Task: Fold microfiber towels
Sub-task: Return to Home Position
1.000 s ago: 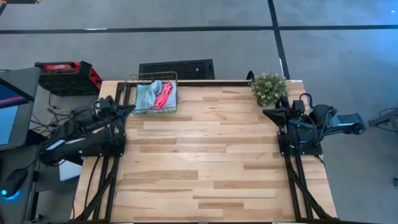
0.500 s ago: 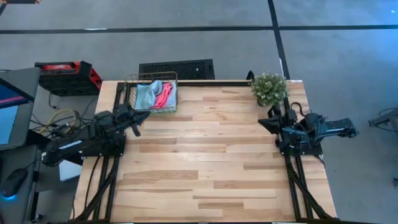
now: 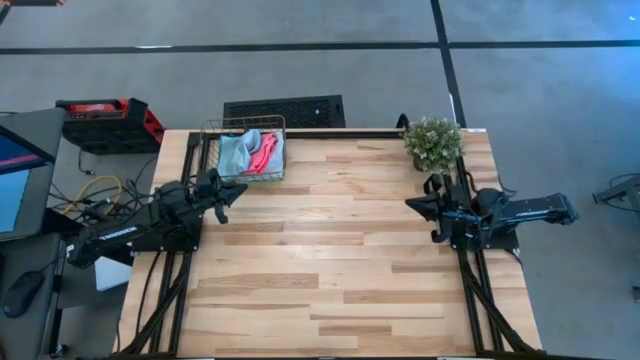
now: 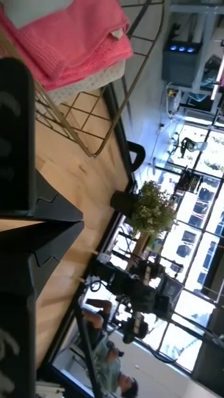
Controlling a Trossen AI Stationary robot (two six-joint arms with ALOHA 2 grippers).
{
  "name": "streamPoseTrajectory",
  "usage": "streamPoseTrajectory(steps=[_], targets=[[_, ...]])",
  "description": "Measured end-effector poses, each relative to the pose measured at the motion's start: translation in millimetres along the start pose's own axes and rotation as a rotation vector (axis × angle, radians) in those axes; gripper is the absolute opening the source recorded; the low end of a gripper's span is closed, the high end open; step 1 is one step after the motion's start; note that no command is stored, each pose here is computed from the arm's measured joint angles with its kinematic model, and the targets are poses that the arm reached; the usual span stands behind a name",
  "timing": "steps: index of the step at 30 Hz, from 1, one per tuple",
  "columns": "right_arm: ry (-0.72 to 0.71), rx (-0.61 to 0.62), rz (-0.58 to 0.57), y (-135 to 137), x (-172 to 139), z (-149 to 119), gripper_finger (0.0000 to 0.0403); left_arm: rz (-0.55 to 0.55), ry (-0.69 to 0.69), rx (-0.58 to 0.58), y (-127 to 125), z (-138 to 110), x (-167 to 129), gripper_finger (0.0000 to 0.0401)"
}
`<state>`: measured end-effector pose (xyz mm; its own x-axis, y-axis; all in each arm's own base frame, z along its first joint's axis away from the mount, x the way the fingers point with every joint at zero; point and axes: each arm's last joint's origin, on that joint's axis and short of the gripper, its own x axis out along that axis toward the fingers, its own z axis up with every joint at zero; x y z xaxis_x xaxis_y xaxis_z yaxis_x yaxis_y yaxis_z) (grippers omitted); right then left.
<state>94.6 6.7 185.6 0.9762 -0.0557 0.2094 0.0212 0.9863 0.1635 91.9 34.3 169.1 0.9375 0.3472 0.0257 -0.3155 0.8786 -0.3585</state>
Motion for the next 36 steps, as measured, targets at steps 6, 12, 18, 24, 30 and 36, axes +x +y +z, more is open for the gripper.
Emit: streamPoseTrajectory(steps=[6,12,18,24,30,36], targets=[[0.023,-0.012,-0.047,-4.5,0.4,-2.4,0.0008,0.016,-0.004,-0.039,0.5,-0.1,0.0,0.0000],[0.073,-0.026,-0.088,-8.1,0.3,-7.3,0.0024,0.016,-0.003,-0.037,0.7,-0.4,0.1,0.0000],[0.152,-0.038,-0.102,-9.7,-0.6,-15.0,0.0041,0.017,-0.003,-0.042,0.7,-0.4,0.1,0.0000],[0.151,-0.038,-0.102,-9.7,-0.6,-14.9,0.0044,0.017,-0.002,-0.043,0.7,-0.6,0.1,0.0000],[0.152,-0.038,-0.101,-9.7,-0.6,-15.0,0.0043,0.017,-0.002,-0.045,0.8,-0.8,0.1,0.0000],[0.152,-0.038,-0.101,-9.7,-0.6,-15.1,0.0045,0.017,-0.001,-0.045,0.8,-0.9,0.1,0.0000]])
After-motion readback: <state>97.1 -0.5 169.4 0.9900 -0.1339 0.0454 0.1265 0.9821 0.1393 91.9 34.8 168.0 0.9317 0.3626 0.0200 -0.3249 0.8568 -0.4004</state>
